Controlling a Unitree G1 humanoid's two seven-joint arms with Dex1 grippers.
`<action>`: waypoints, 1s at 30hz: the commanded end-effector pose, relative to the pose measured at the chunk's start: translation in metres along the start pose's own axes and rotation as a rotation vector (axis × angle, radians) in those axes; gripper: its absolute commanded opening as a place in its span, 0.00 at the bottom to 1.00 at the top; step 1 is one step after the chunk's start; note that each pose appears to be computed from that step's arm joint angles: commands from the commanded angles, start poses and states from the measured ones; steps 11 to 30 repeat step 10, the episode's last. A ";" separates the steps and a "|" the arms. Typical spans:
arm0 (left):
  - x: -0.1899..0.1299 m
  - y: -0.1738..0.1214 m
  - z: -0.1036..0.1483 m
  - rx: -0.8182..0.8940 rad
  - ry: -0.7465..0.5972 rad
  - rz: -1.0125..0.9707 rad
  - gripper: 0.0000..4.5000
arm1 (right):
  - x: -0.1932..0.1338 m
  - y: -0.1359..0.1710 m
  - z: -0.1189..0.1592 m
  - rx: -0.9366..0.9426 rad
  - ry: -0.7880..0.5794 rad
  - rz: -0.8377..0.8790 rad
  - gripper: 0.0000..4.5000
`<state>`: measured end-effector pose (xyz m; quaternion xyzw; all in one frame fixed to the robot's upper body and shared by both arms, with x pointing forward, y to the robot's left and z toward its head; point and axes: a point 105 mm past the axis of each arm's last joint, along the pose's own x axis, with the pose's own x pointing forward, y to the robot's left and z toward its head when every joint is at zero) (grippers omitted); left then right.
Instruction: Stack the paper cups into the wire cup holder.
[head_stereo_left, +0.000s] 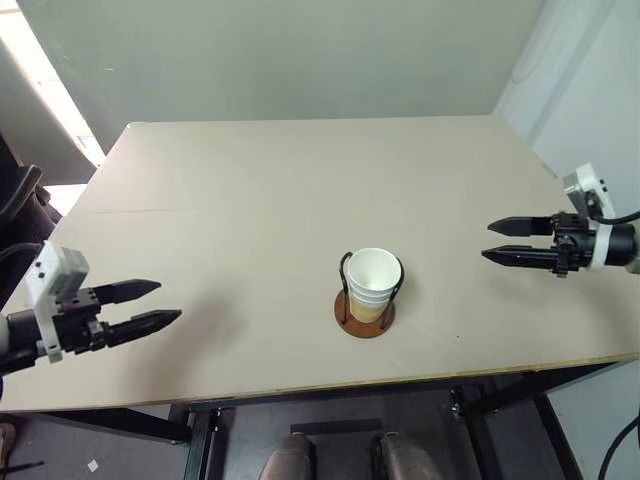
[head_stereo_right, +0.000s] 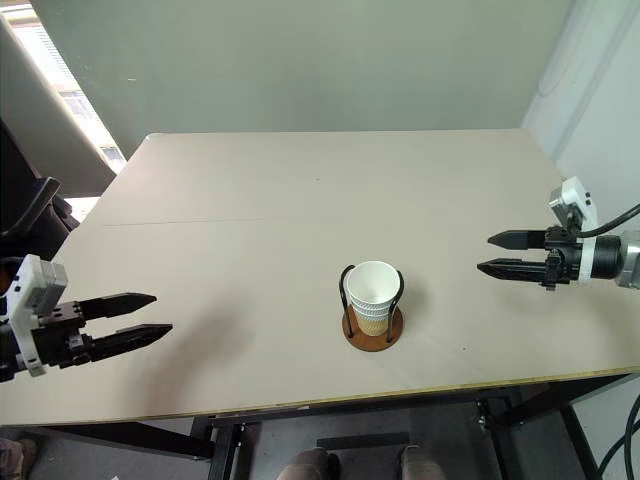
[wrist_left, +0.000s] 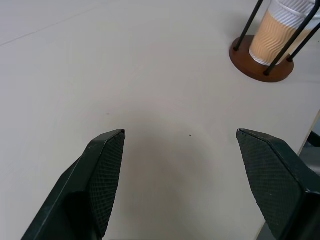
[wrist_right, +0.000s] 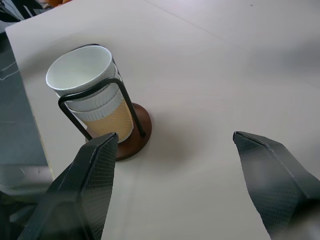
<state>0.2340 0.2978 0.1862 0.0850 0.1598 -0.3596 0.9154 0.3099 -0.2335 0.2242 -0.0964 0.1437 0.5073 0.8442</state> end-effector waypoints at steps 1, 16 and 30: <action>-0.006 0.001 0.011 0.036 -0.023 0.027 0.85 | -0.003 0.000 0.007 -0.036 -0.008 -0.007 0.85; -0.004 0.000 0.012 0.041 -0.021 0.039 0.85 | 0.004 -0.002 0.008 -0.042 -0.013 -0.011 0.85; -0.004 0.000 0.012 0.041 -0.021 0.039 0.85 | 0.004 -0.002 0.008 -0.042 -0.013 -0.011 0.85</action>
